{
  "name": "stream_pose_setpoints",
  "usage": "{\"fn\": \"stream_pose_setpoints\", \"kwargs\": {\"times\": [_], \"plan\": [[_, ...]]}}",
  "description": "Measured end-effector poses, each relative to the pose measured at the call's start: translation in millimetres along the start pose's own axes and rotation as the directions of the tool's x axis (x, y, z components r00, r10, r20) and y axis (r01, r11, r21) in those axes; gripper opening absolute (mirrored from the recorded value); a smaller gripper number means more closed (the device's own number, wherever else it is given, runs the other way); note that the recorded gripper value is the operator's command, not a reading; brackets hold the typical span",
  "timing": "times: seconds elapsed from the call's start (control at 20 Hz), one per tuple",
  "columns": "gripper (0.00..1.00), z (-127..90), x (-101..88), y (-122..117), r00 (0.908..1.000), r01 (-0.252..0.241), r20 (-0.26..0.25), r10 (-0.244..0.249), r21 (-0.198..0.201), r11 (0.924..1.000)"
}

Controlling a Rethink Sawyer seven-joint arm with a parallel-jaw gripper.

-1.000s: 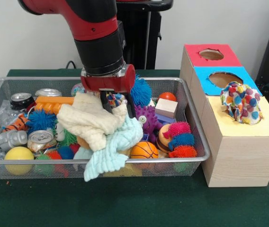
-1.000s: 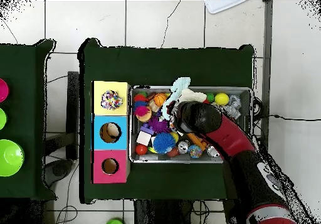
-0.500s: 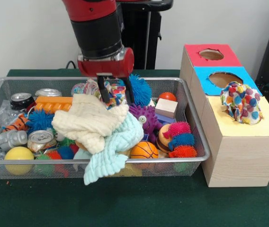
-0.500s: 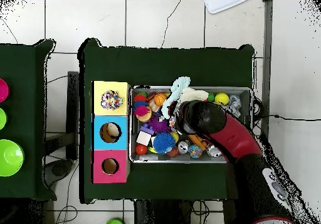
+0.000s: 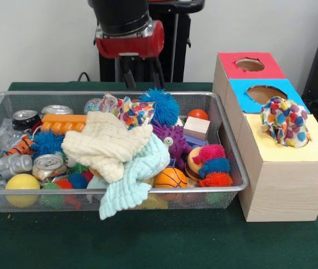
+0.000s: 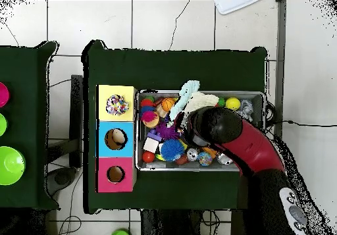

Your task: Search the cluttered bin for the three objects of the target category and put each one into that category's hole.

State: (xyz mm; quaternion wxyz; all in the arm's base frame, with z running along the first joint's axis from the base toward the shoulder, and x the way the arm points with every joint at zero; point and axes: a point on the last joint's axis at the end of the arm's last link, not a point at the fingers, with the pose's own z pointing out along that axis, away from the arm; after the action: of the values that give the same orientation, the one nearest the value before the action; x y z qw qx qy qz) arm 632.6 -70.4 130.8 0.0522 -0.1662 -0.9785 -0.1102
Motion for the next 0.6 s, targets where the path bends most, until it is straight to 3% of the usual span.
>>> {"fn": "stream_pose_setpoints", "kwargs": {"times": [0.25,0.6], "plan": [[1.0,-8,0.3,-5,0.9999,-0.008,0.009,0.007,0.02,0.9998],[1.0,-9,0.2,-29,0.9998,-0.01,0.017,0.009,0.089,0.996]]}}
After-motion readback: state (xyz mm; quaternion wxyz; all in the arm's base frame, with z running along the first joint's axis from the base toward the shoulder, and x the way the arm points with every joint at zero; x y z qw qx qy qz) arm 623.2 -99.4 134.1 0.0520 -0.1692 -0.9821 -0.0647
